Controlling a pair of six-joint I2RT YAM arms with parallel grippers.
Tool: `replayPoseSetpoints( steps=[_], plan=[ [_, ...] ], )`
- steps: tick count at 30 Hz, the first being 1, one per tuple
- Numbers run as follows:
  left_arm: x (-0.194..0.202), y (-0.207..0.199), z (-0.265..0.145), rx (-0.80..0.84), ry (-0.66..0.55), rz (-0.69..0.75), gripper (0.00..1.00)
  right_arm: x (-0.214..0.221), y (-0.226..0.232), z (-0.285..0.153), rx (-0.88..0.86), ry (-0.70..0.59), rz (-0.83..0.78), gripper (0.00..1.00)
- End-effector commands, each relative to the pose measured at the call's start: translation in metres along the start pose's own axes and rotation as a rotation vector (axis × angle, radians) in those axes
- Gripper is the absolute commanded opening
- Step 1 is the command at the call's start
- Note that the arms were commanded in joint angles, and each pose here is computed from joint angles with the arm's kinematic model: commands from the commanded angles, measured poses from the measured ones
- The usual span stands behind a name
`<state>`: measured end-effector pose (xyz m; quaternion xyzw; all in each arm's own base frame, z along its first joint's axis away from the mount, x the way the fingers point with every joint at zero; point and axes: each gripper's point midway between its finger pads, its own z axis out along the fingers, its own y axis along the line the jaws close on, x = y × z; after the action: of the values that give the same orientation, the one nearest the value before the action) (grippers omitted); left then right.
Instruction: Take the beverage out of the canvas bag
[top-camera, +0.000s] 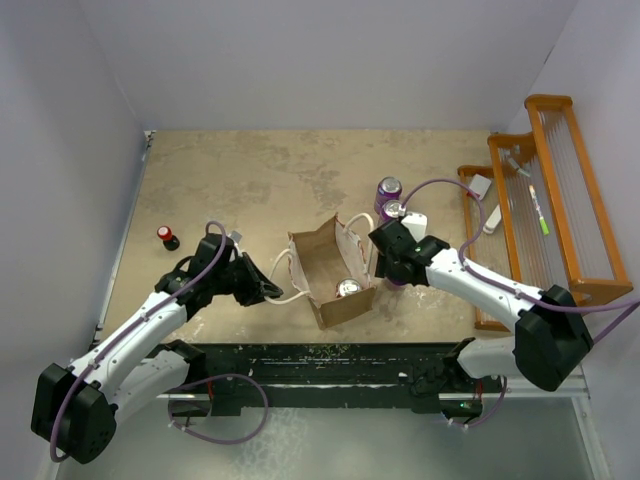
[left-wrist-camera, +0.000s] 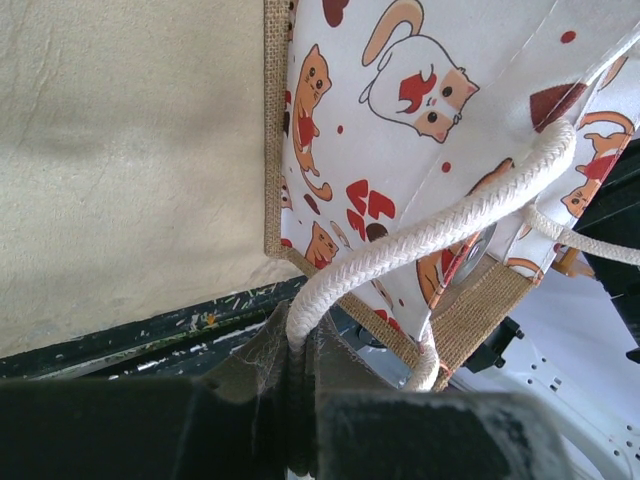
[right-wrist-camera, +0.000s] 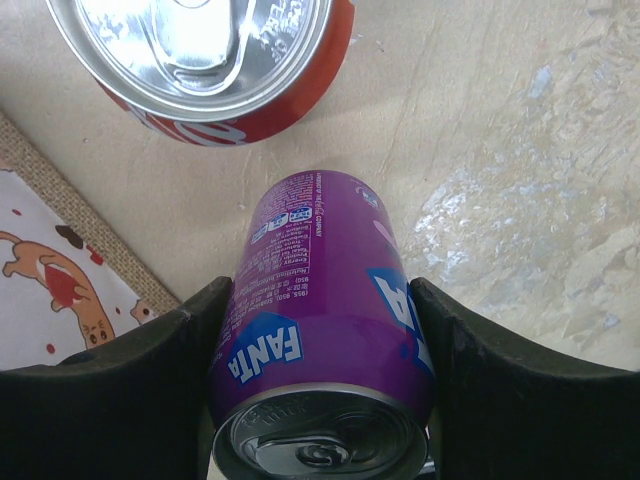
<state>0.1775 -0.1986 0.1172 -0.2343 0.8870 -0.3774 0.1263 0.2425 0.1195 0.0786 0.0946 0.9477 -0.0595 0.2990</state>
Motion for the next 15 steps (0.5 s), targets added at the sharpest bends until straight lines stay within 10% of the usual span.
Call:
replayPoseSetpoints(
  steps=[1,15],
  plan=[
    [0.0001,-0.0016,-0.0011,0.012,-0.003,0.000,0.00,-0.0179,0.0073,-0.0014,-0.039,-0.064,0.049,0.02],
    [-0.0003,-0.0012,0.0036,0.016,0.005,0.008,0.00,-0.0142,0.0046,0.0079,-0.064,-0.023,0.049,0.31]
  ],
)
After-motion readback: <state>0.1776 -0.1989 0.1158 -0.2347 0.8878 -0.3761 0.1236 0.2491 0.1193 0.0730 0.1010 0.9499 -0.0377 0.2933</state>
